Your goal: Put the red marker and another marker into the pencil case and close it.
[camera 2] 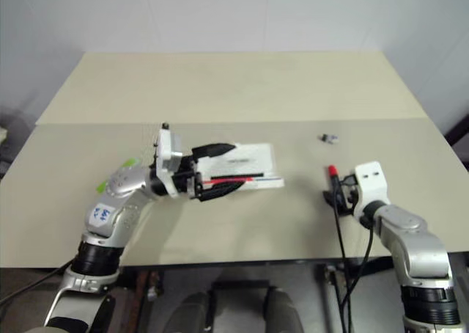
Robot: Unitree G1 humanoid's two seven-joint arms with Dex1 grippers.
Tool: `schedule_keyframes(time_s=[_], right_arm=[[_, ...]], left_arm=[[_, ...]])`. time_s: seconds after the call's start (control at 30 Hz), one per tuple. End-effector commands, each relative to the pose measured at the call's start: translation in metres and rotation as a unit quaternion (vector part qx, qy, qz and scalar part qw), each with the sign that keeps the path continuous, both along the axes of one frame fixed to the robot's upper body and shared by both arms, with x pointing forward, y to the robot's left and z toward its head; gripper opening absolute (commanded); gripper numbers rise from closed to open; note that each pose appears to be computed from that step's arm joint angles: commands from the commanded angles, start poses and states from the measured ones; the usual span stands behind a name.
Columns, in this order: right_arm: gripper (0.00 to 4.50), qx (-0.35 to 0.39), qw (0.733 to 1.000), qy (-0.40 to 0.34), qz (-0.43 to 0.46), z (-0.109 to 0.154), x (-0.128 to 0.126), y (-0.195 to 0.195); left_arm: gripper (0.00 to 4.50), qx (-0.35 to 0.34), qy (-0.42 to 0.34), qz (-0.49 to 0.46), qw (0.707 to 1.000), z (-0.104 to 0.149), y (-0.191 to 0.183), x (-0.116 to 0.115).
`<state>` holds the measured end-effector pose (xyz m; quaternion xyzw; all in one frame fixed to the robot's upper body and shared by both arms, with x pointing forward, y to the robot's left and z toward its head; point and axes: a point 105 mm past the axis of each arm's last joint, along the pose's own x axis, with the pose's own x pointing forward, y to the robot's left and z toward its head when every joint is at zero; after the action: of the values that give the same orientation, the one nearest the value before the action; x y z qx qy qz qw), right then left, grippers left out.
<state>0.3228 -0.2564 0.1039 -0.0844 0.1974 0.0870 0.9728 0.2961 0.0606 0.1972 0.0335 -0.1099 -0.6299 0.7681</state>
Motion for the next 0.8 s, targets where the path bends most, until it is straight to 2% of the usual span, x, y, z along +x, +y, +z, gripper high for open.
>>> schedule_keyframes(time_s=[0.03, 0.13, 0.27, 0.4, 0.5, 0.6, 0.8], right_arm=[[4.50, -0.008, 1.000, 0.012, -0.013, -0.005, -0.001, -0.003], [4.50, -0.014, 1.000, 0.020, -0.010, -0.007, -0.001, -0.004], [4.50, -0.023, 0.999, 0.024, -0.011, -0.007, 0.000, -0.005], [4.50, -0.031, 0.999, 0.025, -0.003, -0.007, 0.001, -0.001], [3.86, -0.048, 0.996, 0.070, -0.003, -0.022, -0.002, 0.000], [2.81, -0.048, 0.994, 0.097, -0.004, -0.031, -0.006, 0.003], [0.81, -0.044, 0.993, 0.108, -0.011, -0.029, -0.005, 0.001]], left_arm=[[4.46, -0.001, -0.019, -0.038, 0.999, 0.010, 0.002, -0.016], [4.46, 0.008, -0.020, -0.059, 0.998, 0.009, 0.005, -0.022], [4.46, 0.085, -0.039, -0.098, 0.991, -0.001, 0.017, -0.029], [4.46, 0.088, -0.057, -0.094, 0.990, 0.007, 0.022, -0.023], [4.50, 0.083, -0.068, -0.084, 0.991, 0.012, 0.024, -0.017], [4.50, 0.082, -0.071, -0.080, 0.991, 0.012, 0.024, -0.015], [4.50, 0.068, -0.076, -0.075, 0.992, 0.017, 0.023, -0.016]])
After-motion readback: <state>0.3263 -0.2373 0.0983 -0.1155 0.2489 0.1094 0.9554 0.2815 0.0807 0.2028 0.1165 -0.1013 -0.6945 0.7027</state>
